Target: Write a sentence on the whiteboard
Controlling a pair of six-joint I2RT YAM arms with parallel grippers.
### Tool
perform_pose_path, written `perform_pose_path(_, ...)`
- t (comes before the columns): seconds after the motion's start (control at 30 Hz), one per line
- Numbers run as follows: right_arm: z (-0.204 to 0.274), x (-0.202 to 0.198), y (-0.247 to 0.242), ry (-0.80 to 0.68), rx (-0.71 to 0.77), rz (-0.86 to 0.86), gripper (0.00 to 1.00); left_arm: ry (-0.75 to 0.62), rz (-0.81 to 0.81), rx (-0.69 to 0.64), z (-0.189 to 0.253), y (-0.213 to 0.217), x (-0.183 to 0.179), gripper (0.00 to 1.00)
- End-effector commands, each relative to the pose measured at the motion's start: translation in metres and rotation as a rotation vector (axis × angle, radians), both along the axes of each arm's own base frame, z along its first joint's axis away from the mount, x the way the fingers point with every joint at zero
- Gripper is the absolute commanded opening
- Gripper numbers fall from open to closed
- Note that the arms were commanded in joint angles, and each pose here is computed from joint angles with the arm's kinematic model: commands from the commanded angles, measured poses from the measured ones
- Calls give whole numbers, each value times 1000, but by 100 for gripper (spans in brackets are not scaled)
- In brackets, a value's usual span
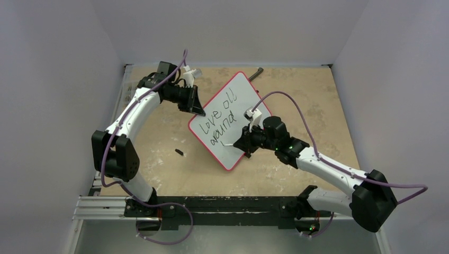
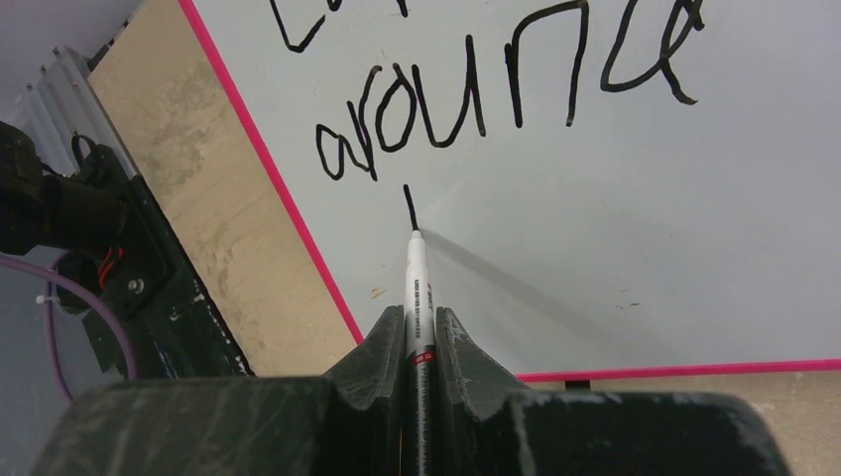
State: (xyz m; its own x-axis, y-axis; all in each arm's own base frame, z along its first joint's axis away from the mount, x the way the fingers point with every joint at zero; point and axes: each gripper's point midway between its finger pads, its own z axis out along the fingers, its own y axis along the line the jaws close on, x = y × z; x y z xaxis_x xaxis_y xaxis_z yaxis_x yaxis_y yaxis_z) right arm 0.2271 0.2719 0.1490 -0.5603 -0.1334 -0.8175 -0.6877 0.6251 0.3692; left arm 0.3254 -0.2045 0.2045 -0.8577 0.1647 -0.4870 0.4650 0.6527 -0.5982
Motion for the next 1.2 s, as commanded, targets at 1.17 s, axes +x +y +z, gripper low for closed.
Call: perform_pose_path(1.17,-8,15,-9,42,-67,-115,0,-113,66,39,12,12,27,0)
